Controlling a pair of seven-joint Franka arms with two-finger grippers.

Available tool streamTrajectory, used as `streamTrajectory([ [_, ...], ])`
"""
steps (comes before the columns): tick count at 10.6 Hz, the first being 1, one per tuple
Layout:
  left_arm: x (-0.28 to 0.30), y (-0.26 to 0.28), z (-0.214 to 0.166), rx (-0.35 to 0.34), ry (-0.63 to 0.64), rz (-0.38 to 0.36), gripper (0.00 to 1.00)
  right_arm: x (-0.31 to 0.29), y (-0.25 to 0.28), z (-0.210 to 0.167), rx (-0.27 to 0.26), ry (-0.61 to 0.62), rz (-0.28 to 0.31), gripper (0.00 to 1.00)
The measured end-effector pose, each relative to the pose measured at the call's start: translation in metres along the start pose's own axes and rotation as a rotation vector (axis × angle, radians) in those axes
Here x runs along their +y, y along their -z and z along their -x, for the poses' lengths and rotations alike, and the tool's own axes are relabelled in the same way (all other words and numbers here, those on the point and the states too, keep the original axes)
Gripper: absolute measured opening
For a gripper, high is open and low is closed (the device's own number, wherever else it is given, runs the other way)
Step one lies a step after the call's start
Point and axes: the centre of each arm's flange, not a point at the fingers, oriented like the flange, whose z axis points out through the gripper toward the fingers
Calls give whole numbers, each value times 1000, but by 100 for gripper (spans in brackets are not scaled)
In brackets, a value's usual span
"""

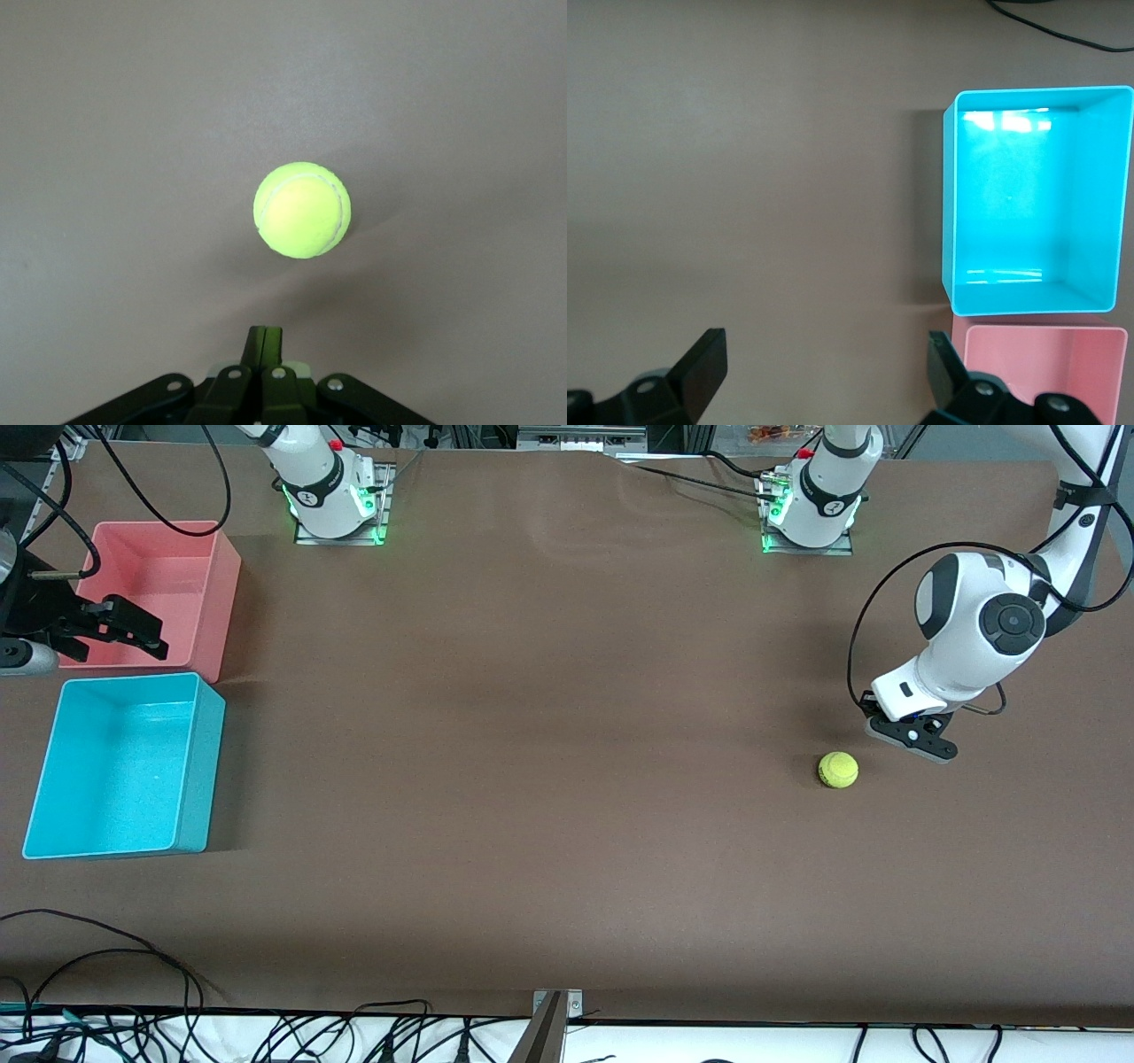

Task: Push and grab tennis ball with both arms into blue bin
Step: 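Lower the left gripper beside the tennis ball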

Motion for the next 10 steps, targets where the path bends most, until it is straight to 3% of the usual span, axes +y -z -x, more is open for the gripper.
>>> streamTrajectory([
  [2, -11, -5, 4, 26, -105, 19, 1, 0, 0, 0, 0, -1, 0, 100],
  [5, -21, -31, 10, 84, -265, 118, 1, 1, -2, -1, -5, -1, 1, 100],
  [10, -19, -54, 11, 81, -458, 126, 1, 11, -5, -2, -9, -19, 1, 100],
])
